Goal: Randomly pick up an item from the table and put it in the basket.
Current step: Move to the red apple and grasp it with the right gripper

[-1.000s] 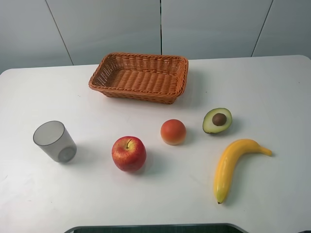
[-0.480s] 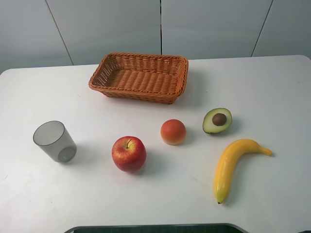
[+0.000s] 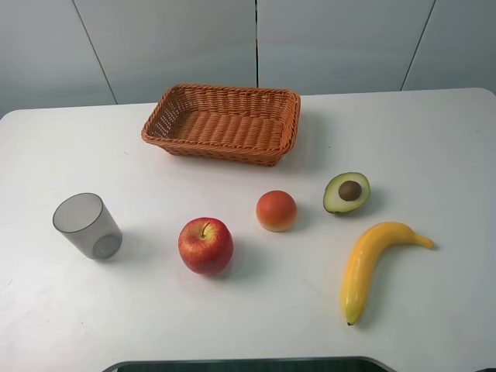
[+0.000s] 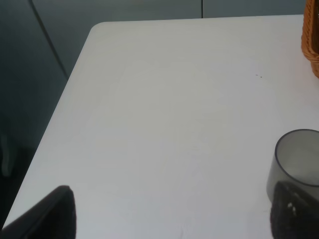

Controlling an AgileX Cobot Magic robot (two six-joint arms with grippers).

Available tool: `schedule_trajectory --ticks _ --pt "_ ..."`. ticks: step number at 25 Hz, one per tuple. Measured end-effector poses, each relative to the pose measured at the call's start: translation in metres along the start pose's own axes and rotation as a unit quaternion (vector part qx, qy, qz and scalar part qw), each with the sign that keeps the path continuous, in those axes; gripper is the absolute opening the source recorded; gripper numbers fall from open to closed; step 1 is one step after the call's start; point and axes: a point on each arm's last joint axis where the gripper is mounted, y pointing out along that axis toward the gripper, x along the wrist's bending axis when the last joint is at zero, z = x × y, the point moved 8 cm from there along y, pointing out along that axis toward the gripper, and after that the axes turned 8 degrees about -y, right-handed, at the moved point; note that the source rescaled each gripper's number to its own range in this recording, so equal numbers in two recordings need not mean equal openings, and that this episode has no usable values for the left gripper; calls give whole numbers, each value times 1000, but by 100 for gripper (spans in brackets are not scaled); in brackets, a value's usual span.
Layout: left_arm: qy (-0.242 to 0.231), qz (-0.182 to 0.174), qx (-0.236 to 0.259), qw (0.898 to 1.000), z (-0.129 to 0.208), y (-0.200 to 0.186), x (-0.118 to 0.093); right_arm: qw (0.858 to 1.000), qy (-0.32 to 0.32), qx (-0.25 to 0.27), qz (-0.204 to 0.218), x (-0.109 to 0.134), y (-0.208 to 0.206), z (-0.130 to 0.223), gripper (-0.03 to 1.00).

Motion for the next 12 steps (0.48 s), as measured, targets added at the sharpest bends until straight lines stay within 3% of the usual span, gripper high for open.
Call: schedule_trajectory --ticks 6,12 --pt "0 0 0 1000 0 0 0 999 -2 53 -6 -1 15 -4 100" --pt "0 0 0 1000 0 0 0 994 -58 92 -33 -2 45 -52 100"
